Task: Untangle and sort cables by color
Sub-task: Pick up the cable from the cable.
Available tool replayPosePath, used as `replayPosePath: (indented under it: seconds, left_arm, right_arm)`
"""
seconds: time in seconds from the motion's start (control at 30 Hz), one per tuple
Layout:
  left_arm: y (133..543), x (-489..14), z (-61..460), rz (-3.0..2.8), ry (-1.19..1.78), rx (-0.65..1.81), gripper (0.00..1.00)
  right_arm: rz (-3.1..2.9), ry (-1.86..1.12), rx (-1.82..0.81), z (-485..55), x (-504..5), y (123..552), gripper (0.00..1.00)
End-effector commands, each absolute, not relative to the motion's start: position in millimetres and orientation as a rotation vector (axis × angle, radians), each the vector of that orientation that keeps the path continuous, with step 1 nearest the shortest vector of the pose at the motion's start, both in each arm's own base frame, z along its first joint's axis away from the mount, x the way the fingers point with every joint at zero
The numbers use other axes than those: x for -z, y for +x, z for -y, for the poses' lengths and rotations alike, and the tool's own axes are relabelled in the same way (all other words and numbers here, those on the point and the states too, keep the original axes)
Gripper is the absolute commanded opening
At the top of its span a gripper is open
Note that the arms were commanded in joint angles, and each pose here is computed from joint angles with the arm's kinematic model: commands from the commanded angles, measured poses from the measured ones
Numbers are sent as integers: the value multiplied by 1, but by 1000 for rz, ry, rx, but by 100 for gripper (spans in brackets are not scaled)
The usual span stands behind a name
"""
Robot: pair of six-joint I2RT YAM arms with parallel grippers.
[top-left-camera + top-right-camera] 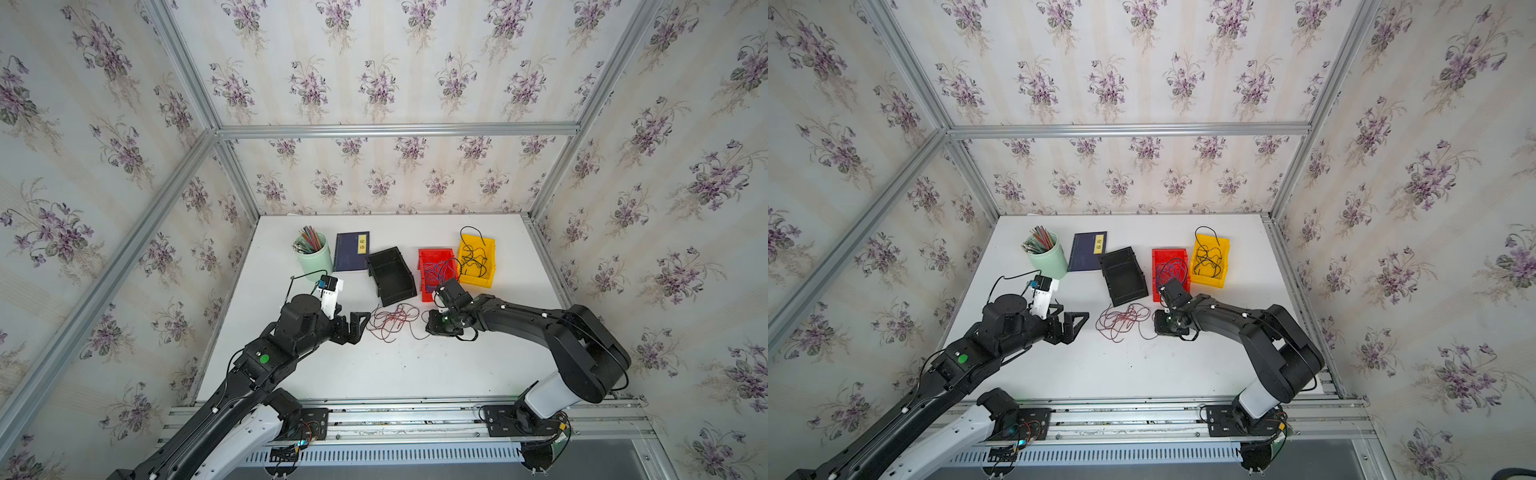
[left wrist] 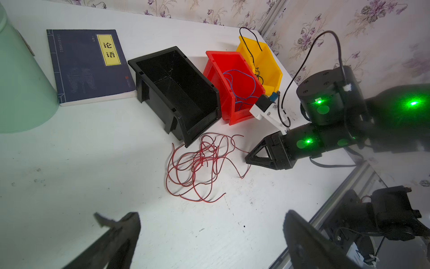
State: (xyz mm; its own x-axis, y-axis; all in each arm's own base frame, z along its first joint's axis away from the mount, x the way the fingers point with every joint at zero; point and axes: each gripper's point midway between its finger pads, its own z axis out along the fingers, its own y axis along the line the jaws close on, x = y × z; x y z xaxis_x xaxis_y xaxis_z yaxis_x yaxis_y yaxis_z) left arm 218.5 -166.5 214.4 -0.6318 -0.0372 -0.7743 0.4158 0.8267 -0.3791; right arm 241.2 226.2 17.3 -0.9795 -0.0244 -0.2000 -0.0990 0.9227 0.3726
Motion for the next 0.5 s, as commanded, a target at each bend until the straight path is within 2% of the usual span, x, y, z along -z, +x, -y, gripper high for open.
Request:
replayPosePath:
  seconds: [0.0, 0.13, 0.27, 0.37, 0.47]
  left_arm:
    - [223, -218, 165, -2149, 292, 654, 99]
    - [224, -217, 167, -2156, 300, 656, 99]
    - [223, -215, 166, -2159, 298, 654, 99]
    - [223, -216, 165, -2153, 293, 647, 99]
    - [225, -219, 164, -2138, 279, 646, 99]
  right_arm:
    - [-2865, -84, -518, -224, -13, 251, 31]
    - [-2866, -105, -517, -231, -12, 256, 29]
    - [-2854, -134, -498, -236, -18, 255, 0]
    - [-2838, -155, -446, -231, -34, 253, 0]
    - [-2774, -165, -404, -224, -72, 254, 0]
